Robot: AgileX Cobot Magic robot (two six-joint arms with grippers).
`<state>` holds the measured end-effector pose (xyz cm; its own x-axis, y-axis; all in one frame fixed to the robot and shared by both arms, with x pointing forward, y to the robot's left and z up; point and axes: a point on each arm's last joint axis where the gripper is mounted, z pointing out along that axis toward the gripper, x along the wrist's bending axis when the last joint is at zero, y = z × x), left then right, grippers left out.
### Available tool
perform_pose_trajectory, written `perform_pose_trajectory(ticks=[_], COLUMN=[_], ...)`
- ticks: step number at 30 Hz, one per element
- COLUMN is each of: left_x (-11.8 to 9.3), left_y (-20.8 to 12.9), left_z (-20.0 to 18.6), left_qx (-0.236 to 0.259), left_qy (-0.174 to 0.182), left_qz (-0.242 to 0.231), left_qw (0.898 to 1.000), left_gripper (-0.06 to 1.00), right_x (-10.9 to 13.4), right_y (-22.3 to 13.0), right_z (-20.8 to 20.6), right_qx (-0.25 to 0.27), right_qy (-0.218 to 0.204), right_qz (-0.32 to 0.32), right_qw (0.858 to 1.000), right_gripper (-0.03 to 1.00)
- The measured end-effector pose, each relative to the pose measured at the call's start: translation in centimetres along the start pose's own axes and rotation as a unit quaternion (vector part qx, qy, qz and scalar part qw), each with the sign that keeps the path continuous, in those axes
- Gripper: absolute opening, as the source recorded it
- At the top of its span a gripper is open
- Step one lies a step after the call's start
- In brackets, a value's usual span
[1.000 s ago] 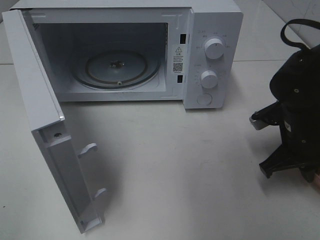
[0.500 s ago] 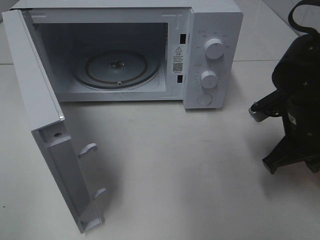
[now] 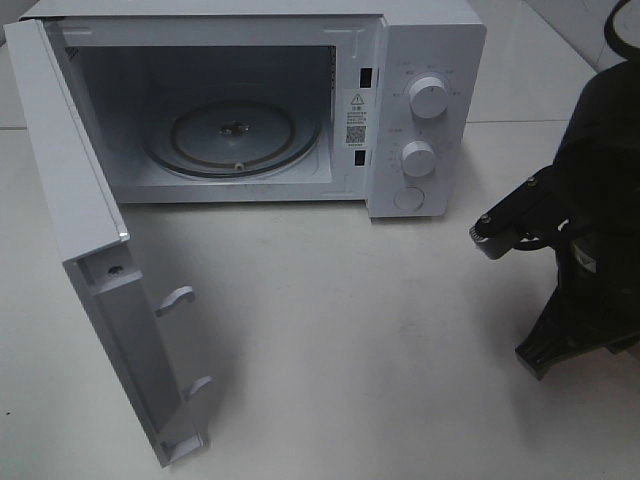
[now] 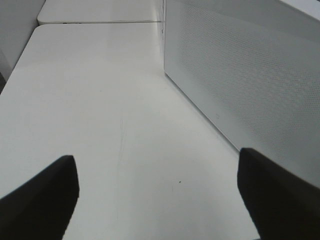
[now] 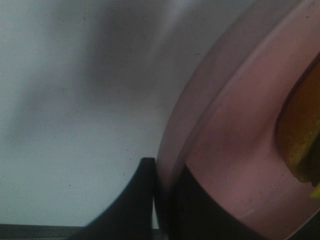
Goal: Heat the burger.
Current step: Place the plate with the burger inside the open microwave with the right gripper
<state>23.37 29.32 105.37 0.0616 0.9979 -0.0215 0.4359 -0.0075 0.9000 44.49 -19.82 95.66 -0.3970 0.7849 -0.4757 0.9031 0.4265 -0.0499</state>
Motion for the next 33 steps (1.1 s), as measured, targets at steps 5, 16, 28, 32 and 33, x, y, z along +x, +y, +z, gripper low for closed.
perform_pose_trajectory(ticks=[5,16,28,32,33], left_x=[0.0,0.0,0.0,0.0,0.0], left_y=[0.0,0.0,0.0,0.0,0.0], left_z=[0.0,0.0,0.0,0.0,0.0], left_qx=[0.000,0.000,0.000,0.000,0.000], left_qy=[0.000,0.000,0.000,0.000,0.000], left_qz=[0.000,0.000,0.000,0.000,0.000], left_qw=[1.000,1.000,1.000,1.000,1.000], left_gripper=[0.81,0.81,0.81,0.81,0.81], right_x=[0.8,2.9,5.6,6.3,6.7], right_y=[-0.7,-1.6,-2.7,-3.0,-3.3], right_z=[-1.3,-3.1,-4.7,-5.0,-5.3], right_qx=[-0.018,-0.038,-0.070,-0.077,-0.082], right_qy=[-0.003,-0.016,-0.027,-0.030,-0.032], right_qz=[-0.023,-0.092,-0.180,-0.203,-0.221], right_qw=[1.000,0.995,0.981,0.976,0.971], right_gripper=[0.05,0.05,0.05,0.05,0.05])
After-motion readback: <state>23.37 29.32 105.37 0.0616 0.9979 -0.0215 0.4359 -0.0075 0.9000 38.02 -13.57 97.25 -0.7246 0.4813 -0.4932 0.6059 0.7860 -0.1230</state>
